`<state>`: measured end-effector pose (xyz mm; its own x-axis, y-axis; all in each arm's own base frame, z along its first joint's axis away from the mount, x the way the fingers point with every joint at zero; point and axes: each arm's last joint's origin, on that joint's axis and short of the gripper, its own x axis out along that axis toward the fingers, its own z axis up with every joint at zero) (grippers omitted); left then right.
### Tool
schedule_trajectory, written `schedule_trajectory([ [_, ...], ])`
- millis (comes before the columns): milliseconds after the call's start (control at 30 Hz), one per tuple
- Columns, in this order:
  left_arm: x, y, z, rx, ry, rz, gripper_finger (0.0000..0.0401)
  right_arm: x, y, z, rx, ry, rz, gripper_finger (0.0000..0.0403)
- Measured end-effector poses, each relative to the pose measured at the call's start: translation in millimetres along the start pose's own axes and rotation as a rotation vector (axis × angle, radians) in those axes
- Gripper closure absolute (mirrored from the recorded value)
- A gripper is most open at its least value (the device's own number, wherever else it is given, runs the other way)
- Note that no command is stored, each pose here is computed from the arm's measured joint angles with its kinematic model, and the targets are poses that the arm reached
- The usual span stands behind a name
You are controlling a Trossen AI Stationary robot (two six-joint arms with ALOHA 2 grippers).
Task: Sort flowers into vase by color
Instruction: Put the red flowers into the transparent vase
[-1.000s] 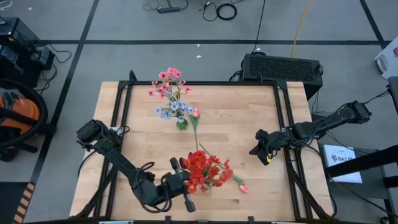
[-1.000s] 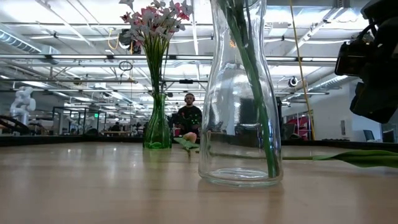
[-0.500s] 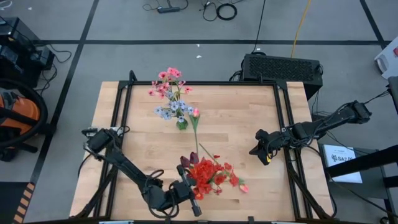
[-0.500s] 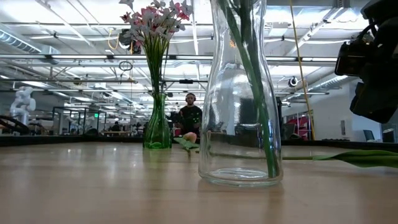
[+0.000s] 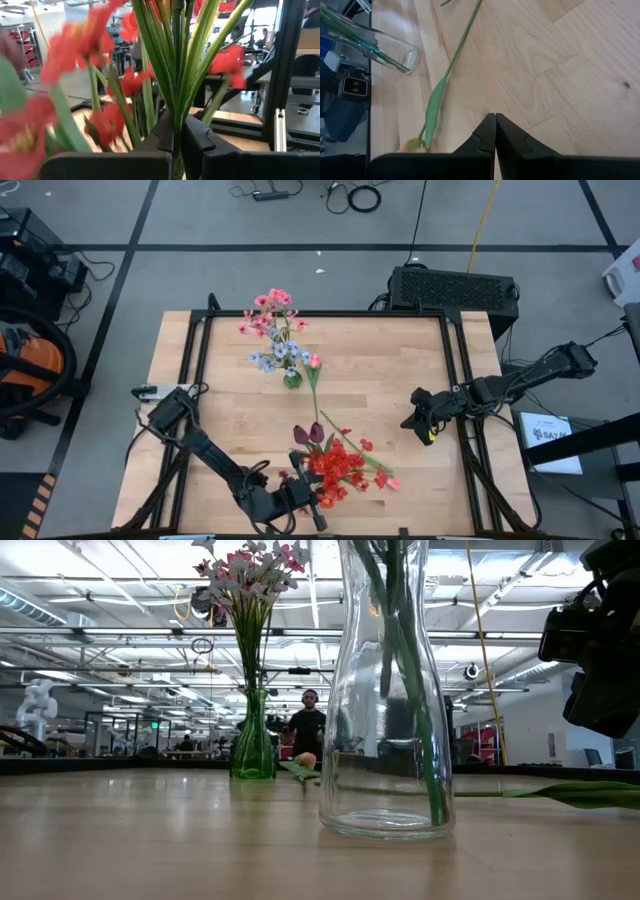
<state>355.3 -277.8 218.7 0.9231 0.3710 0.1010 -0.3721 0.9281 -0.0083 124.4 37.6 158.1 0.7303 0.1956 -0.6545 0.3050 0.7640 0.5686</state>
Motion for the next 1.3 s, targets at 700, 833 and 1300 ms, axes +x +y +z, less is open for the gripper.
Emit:
schedule_trajectory([
  [700, -5.5, -7.0, -33.3, -0.038, 0.085, 0.028, 0.0375, 0.0, 0.0, 0.0, 0.017, 0.000, 0.000, 0.0403],
  [833, -5.2, -6.9, -33.1, -0.044, 0.084, 0.025, 0.0362, 0.0, 0.0, 0.0, 0.007, 0.000, 0.000, 0.0403],
  [1300, -5.1, -4.3, -17.5, -0.071, 0.069, 0.023, 0.0272, 0.0, 0.0, 0.0, 0.006, 0.000, 0.000, 0.0403],
])
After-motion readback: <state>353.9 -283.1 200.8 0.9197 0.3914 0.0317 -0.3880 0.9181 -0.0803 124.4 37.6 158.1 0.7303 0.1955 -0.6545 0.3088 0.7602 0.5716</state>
